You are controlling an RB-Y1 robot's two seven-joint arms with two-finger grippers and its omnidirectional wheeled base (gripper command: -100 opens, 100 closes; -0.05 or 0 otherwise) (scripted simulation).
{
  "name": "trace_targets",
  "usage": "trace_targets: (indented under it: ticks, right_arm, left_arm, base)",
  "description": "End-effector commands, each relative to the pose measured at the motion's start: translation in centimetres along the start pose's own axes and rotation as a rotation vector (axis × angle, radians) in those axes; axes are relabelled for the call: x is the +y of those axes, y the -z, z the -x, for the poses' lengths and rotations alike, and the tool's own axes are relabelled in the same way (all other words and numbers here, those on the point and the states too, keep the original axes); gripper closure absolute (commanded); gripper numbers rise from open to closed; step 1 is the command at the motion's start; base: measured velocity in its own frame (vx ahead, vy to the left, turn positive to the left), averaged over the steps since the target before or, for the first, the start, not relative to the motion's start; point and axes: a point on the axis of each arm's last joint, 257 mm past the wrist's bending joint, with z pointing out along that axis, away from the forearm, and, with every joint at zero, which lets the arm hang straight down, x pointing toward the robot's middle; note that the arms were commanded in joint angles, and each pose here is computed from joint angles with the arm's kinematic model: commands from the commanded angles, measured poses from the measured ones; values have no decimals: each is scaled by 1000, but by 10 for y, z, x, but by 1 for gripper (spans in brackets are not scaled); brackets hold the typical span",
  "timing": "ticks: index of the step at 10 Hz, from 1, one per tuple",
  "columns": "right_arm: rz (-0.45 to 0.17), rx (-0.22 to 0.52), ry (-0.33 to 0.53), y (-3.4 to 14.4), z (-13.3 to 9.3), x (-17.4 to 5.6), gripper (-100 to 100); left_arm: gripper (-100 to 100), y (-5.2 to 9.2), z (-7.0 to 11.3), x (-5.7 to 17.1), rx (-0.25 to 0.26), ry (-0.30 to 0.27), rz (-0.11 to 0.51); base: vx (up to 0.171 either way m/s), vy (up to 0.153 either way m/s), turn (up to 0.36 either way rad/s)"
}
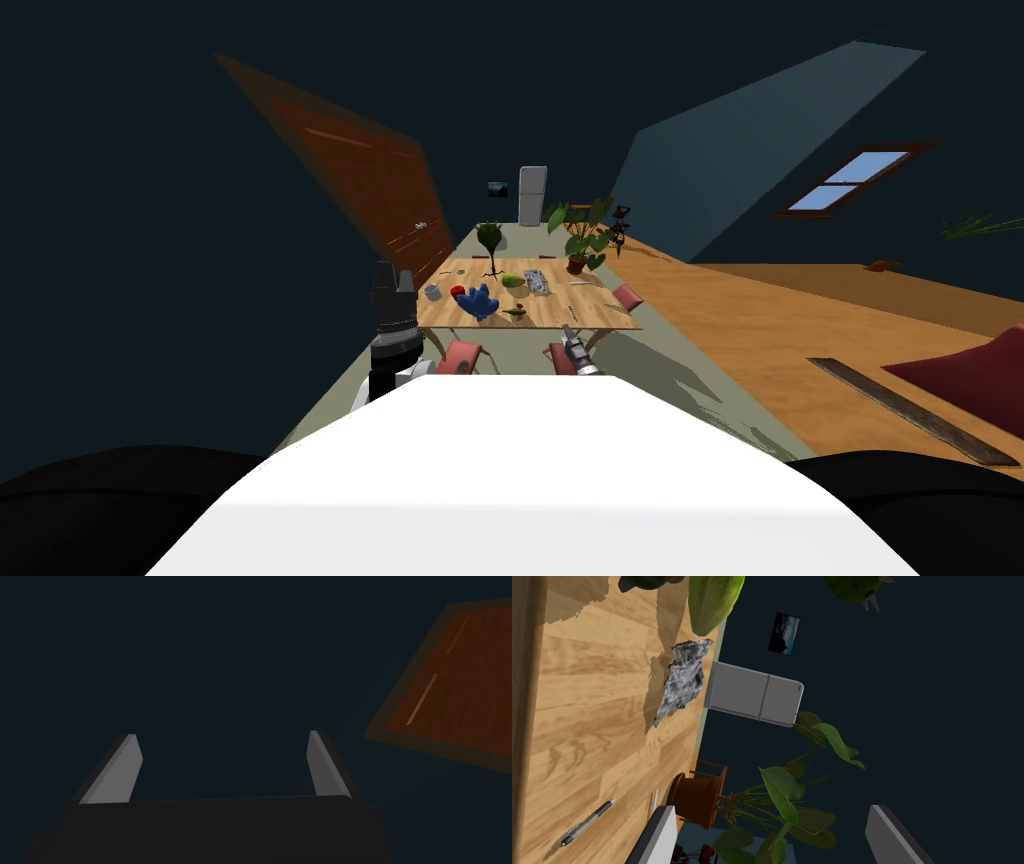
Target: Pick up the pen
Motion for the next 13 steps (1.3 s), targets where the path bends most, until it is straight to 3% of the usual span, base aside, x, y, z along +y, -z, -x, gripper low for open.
trace_targets:
  ticks: [1, 2, 3, 5, 6, 7, 11, 13]
  right_arm:
    - [-65, 22, 2, 10, -1, -25, -100]
    - [-136, 58, 4, 23, -12, -55, -100]
    - [-138, 58, 4, 23, -12, -55, -100]
    - [-257, 130, 9, 50, -32, -103, -100]
    - [-286, 129, 11, 57, -31, -116, -100]
    - [-358, 164, 18, 76, -38, -144, -100]
    - [-513, 227, 42, 125, -43, -201, -100]
    - [-642, 282, 76, 171, -37, -242, -100]
  left_arm:
    - [0, 0, 0, 0, 0, 0, 0]
    - [0, 0, 0, 0, 0, 0, 0]
    - [0, 0, 0, 0, 0, 0, 0]
    - [0, 0, 0, 0, 0, 0, 0]
    - [0, 0, 0, 0, 0, 0, 0]
    - [0, 0, 0, 0, 0, 0, 0]
    - [0, 0, 0, 0, 0, 0, 0]
    - [0, 0, 0, 0, 0, 0, 0]
  base:
    - [-62, -12, 75]
    - [-50, 2, 213]
    - [-37, -2, 91]
    - [-49, 3, 225]
    - [-49, -1, 129]
    - [-47, 10, 219]
    - [-44, 9, 195]
    - [-40, 13, 270]
